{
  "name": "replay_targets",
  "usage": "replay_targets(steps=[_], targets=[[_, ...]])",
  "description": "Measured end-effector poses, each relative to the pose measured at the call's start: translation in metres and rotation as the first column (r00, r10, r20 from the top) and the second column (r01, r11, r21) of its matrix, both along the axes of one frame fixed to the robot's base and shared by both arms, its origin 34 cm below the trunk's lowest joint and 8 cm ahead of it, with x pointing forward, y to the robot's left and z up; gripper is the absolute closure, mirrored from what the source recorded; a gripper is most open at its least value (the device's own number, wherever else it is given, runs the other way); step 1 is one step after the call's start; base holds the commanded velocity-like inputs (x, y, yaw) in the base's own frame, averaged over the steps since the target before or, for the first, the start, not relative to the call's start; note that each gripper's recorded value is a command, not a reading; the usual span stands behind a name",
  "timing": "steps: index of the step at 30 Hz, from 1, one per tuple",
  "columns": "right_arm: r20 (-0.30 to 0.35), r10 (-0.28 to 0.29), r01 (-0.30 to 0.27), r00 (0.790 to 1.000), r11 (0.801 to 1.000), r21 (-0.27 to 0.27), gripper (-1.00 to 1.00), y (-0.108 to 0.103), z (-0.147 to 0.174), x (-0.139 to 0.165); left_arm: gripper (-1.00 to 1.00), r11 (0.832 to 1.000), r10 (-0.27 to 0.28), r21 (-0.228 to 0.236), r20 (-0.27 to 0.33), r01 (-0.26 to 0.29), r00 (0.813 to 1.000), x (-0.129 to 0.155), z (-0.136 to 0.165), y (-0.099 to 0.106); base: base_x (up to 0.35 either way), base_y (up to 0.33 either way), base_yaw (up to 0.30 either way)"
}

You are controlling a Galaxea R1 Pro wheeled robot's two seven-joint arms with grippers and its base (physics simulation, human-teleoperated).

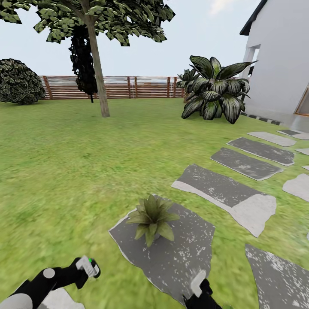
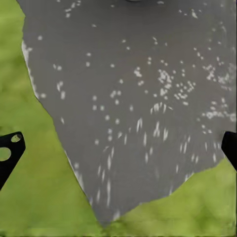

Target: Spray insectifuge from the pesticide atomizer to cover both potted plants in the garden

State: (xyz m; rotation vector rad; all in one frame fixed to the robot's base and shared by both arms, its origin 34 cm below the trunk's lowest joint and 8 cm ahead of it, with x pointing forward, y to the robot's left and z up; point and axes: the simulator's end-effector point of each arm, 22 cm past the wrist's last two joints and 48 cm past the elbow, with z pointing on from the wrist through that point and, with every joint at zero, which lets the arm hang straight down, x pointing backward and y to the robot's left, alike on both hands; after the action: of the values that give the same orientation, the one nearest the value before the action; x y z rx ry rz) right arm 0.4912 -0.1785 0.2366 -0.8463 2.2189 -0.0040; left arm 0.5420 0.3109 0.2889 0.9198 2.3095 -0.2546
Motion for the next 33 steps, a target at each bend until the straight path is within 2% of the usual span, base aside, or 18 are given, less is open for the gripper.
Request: replay_targets(steps=[1, 2, 3, 4, 6, 7, 8, 9, 11, 12, 14, 24, 26, 28, 29, 31, 32, 33], targets=[[-0.005, -0.060, 0.060, 0.998, 0.998, -0.011, -1.00, -0.013, -0.004, -0.004, 1.00, 1.000, 0.020, -0.008, -0.002, -0.020, 1.000, 0.001, 0.000, 0.001, 0.000, 0.000, 0.000], [-0.001, -0.143, 0.143, 0.990, 0.989, -0.026, -1.00, -0.031, -0.007, -0.006, 1.00, 0.998, 0.055, -0.017, -0.015, -0.055, 0.998, 0.001, -0.001, 0.003, 0.000, 0.000, 0.000], [0.010, -0.195, 0.195, 0.981, 0.980, -0.040, -1.00, -0.042, -0.007, -0.006, 1.00, 0.996, 0.082, -0.019, -0.035, -0.083, 0.996, 0.000, -0.002, 0.005, 0.000, 0.000, 0.000], [0.029, -0.269, 0.271, 0.963, 0.961, -0.058, -1.00, -0.059, -0.007, -0.006, 1.00, 0.992, 0.121, -0.011, -0.077, -0.122, 0.990, -0.004, -0.007, 0.010, 0.000, 0.000, 0.000], [0.047, -0.362, 0.365, 0.931, 0.928, -0.080, -1.00, -0.080, -0.007, -0.010, 1.00, 0.985, 0.170, 0.008, -0.139, -0.171, 0.976, -0.011, -0.013, 0.016, 0.000, 0.000, 0.000], [0.058, -0.436, 0.439, 0.898, 0.894, -0.090, -1.00, -0.096, -0.007, -0.014, 1.00, 0.982, 0.188, 0.019, -0.165, -0.188, 0.968, -0.014, -0.016, 0.019, 0.000, 0.000, 0.000], [0.065, -0.481, 0.485, 0.874, 0.869, -0.095, -1.00, -0.105, -0.006, -0.017, 1.00, 0.978, 0.206, 0.030, -0.198, -0.204, 0.958, -0.018, -0.019, 0.018, 0.000, 0.000, 0.000], [0.072, -0.585, 0.589, 0.808, 0.803, -0.095, -1.00, -0.126, -0.006, -0.023, 1.00, 0.974, 0.226, 0.044, -0.243, -0.222, 0.943, -0.024, -0.024, 0.013, 0.000, 0.000, 0.000], [0.065, -0.654, 0.657, 0.754, 0.749, -0.086, -1.00, -0.139, -0.007, -0.030, 1.00, 0.968, 0.252, 0.061, -0.290, -0.244, 0.923, -0.030, -0.027, 0.012, 0.000, 0.000, 0.000], [0.062, -0.671, 0.674, 0.739, 0.734, -0.083, -1.00, -0.142, -0.007, -0.032, 1.00, 0.964, 0.264, 0.071, -0.308, -0.255, 0.914, -0.032, -0.028, 0.013, 0.000, 0.000, 0.000], [0.059, -0.685, 0.688, 0.726, 0.722, -0.081, -1.00, -0.144, -0.007, -0.034, 1.00, 0.962, 0.271, 0.085, -0.326, -0.258, 0.906, -0.035, -0.029, 0.014, 0.000, 0.000, 0.000], [0.056, -0.691, 0.694, 0.720, 0.716, -0.078, -1.00, -0.143, -0.008, -0.034, 1.00, 0.965, 0.263, 0.093, -0.340, -0.246, 0.903, -0.037, -0.029, 0.011, 0.000, 0.000, 0.000], [0.054, -0.691, 0.693, 0.721, 0.717, -0.078, -1.00, -0.142, -0.008, -0.035, 1.00, 0.962, 0.274, 0.102, -0.367, -0.255, 0.889, -0.039, -0.029, 0.008, 0.000, 0.000, 0.000], [0.053, -0.691, 0.693, 0.721, 0.717, -0.078, -1.00, -0.142, -0.008, -0.035, 1.00, 0.954, 0.298, 0.113, -0.424, -0.276, 0.855, -0.037, -0.024, -0.002, 0.000, 0.000, 0.000], [0.056, -0.694, 0.696, 0.718, 0.714, -0.079, -1.00, -0.144, -0.008, -0.035, 1.00, 0.958, 0.286, 0.115, -0.441, -0.263, 0.851, -0.032, -0.018, -0.008, 0.000, 0.000, 0.000], [0.066, -0.709, 0.712, 0.702, 0.697, -0.087, -1.00, -0.158, -0.007, -0.036, 1.00, 0.975, 0.222, 0.108, -0.462, -0.194, 0.858, -0.021, -0.002, -0.023, 0.000, 0.000, 0.000], [0.070, -0.723, 0.726, 0.687, 0.681, -0.092, -1.00, -0.169, -0.006, -0.038, 1.00, 0.979, 0.203, 0.106, -0.480, -0.173, 0.854, -0.017, 0.007, -0.029, 0.000, 0.000, 0.000], [0.069, -0.745, 0.748, 0.664, 0.658, -0.090, -1.00, -0.177, -0.006, -0.041, 1.00, 0.979, 0.205, 0.115, -0.502, -0.170, 0.840, -0.015, 0.013, -0.032, 0.000, 0.000, 0.000]])
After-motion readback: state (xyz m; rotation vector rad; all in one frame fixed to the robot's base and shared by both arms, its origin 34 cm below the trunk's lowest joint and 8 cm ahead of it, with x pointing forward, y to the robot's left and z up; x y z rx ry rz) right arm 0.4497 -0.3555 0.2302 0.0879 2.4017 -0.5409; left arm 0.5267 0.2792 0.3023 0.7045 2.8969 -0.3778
